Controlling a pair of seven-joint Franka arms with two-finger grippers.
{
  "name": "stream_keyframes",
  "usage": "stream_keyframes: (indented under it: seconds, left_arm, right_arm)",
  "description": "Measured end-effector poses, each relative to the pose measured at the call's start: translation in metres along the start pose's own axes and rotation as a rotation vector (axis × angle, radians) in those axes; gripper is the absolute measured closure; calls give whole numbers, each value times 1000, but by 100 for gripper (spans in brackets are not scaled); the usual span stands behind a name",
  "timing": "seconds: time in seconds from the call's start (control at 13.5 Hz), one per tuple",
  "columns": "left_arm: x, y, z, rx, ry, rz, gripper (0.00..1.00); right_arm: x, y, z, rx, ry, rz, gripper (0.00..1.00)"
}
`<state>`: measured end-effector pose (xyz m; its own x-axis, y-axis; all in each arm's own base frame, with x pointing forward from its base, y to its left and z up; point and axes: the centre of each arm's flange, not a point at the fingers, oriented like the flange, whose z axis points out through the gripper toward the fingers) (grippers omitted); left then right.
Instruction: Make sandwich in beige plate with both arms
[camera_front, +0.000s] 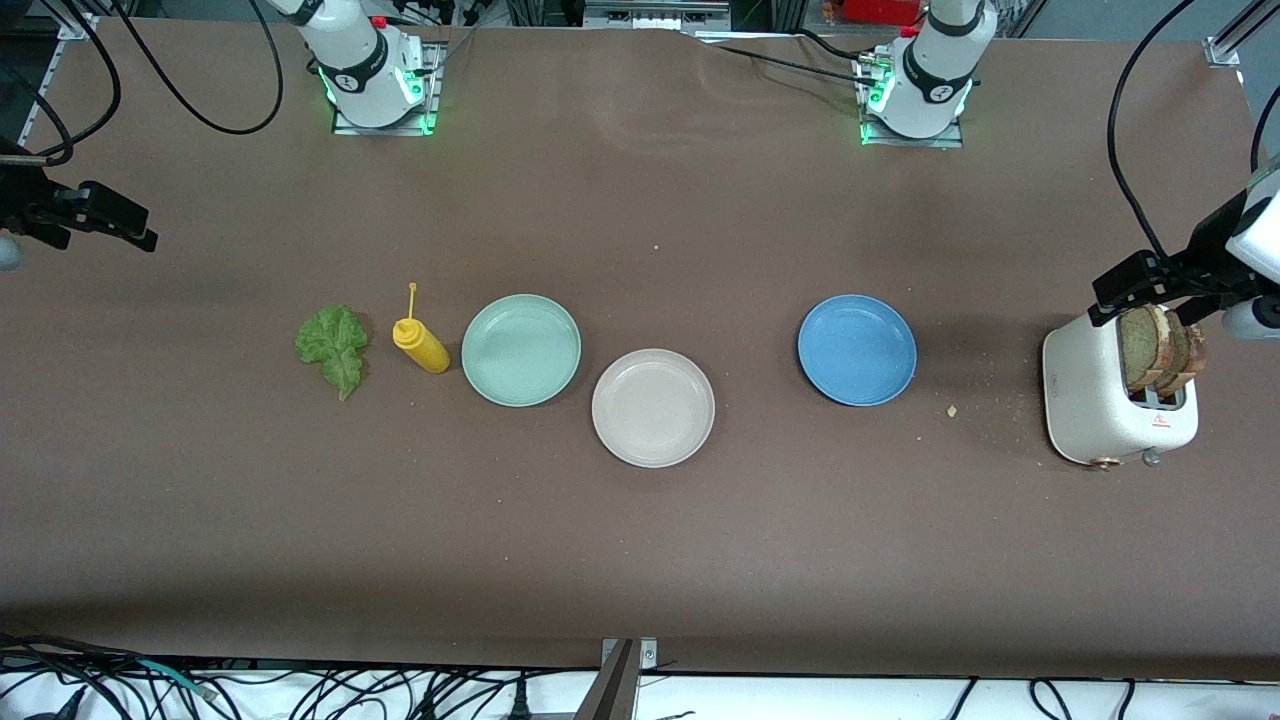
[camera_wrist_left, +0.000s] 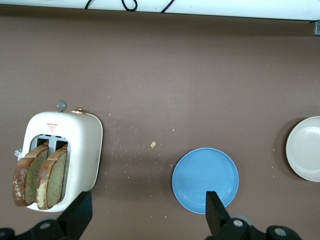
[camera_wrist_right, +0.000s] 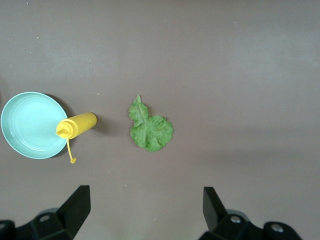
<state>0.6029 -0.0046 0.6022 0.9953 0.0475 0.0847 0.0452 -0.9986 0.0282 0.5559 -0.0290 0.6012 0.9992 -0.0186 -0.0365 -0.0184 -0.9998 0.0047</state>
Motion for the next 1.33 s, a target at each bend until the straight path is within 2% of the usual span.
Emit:
stream_keyframes:
  seconds: [0.59,1.33]
  left_arm:
    - [4,-1,15,1,-33,-3,0]
    - [3,3,7,-1,-19,4,0]
  right_arm:
    - [0,0,0,0,0,0,0]
    - [0,0,0,0,0,0,0]
